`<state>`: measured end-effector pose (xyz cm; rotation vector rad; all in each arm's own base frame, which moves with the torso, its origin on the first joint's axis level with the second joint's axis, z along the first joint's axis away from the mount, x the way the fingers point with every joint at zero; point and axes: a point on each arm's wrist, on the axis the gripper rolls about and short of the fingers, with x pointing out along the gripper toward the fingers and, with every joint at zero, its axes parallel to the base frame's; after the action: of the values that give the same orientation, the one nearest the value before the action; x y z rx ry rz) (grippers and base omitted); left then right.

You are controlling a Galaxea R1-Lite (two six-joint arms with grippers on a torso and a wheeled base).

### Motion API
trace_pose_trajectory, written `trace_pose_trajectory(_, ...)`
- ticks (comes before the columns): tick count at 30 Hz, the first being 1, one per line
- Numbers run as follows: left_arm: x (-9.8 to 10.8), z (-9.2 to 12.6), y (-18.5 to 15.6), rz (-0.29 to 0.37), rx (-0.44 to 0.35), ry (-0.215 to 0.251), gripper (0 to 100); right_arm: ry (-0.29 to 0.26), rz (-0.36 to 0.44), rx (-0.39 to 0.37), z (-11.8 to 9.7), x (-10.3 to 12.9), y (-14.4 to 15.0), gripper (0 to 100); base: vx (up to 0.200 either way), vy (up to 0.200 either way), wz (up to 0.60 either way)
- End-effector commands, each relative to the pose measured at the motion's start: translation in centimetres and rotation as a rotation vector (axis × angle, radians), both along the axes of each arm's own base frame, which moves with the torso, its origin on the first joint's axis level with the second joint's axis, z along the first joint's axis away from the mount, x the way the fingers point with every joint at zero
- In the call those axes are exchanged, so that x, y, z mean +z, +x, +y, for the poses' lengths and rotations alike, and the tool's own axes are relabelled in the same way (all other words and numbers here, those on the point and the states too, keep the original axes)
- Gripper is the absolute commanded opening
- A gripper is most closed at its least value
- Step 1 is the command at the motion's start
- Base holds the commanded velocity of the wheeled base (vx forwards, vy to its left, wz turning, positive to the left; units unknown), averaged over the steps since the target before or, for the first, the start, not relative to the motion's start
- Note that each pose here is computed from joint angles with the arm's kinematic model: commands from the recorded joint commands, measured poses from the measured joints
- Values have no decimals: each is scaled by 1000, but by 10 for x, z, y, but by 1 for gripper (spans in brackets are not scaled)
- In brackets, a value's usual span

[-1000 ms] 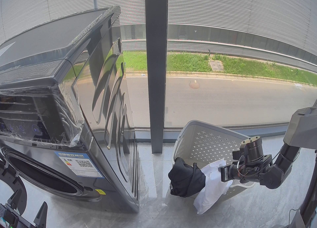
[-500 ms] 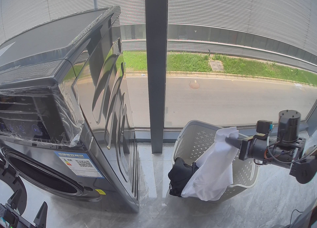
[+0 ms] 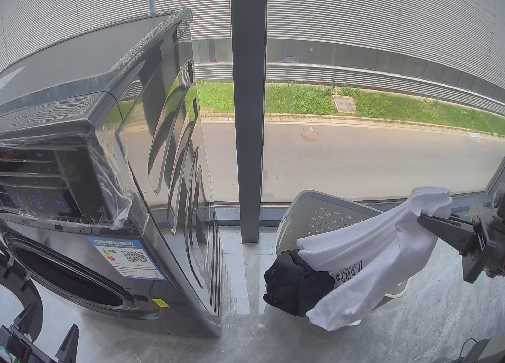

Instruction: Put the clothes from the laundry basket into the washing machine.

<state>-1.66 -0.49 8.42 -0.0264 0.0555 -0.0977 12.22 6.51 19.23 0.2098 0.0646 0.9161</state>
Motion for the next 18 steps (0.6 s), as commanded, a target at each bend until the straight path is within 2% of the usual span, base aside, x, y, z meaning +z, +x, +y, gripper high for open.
trace_pose_trajectory(1, 0, 0, 0, 0, -4, 0, 100, 23, -73, 18, -6, 7, -16, 0, -200, 0, 0)
trace_pose_trajectory(18, 0, 0, 0, 2, -4, 0, 100, 27, -111, 123, -4, 17, -16, 0, -200, 0, 0)
